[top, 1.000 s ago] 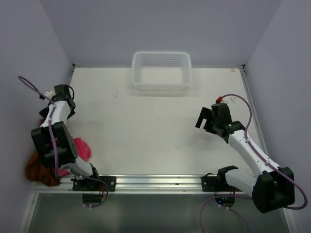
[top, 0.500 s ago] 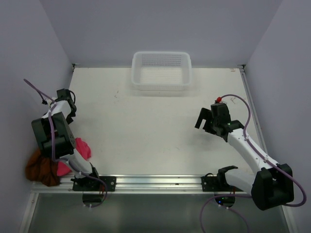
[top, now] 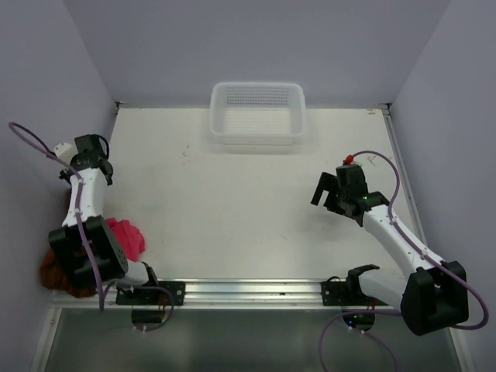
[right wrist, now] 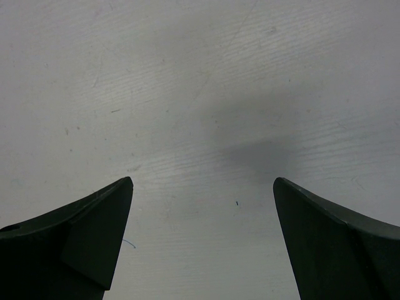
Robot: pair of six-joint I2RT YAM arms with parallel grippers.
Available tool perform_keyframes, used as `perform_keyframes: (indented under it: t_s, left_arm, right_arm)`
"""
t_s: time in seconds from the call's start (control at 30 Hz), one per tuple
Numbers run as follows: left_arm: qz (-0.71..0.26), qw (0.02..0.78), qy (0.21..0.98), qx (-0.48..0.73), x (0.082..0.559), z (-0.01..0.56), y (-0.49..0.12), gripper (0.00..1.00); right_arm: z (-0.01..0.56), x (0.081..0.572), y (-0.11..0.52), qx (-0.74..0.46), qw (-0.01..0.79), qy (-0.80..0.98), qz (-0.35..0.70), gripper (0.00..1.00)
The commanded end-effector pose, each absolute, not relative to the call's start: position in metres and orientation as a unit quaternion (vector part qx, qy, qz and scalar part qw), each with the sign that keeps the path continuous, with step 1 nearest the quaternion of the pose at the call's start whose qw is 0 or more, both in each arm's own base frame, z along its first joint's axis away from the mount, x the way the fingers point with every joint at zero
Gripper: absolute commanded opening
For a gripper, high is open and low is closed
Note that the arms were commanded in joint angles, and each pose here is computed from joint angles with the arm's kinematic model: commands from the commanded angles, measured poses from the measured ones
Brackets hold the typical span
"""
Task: Roll the towels
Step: Grab a towel with the left arm, then move the towel to the center of the board
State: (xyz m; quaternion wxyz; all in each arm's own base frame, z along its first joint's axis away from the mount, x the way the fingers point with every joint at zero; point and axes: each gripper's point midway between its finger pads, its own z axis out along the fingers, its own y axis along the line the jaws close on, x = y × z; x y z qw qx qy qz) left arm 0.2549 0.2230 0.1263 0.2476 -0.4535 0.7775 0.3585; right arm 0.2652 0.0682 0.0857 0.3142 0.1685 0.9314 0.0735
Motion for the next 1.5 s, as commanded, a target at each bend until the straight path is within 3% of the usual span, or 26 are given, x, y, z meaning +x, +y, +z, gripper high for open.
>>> perform_keyframes:
  t_s: [0.0,0.33,0.53,0.97,1.23,1.47]
  left_arm:
    - [0.324,0.338,0.734,-0.492,0.253,0.185,0.218,0.00]
    - [0.248,0.539,0.619,-0.515,0.233,0.398,0.201,0.00]
    - [0.237,0.603,0.568,-0.508,0.210,0.486,0.193,0.00]
    - [0.172,0.682,0.530,-0.474,0.226,0.549,0.180,0.00]
    - [0.069,0.761,0.481,-0.430,0.250,0.603,0.159,0.00]
    - [-0.026,0.837,0.444,-0.318,0.262,0.659,0.118,0.00]
  right_arm:
    - [0.096,0.273,0.068,0.175,0.329,0.925,0.079,0.99]
    - [0.101,0.269,0.056,0.179,0.348,0.919,0.056,0.99]
    - [0.101,0.268,0.057,0.179,0.347,0.919,0.057,0.99]
    - [0.098,0.271,0.056,0.179,0.340,0.922,0.050,0.99]
    - [0.094,0.273,0.056,0.176,0.333,0.925,0.043,0.99]
    - [0.092,0.274,0.054,0.176,0.331,0.926,0.037,0.99]
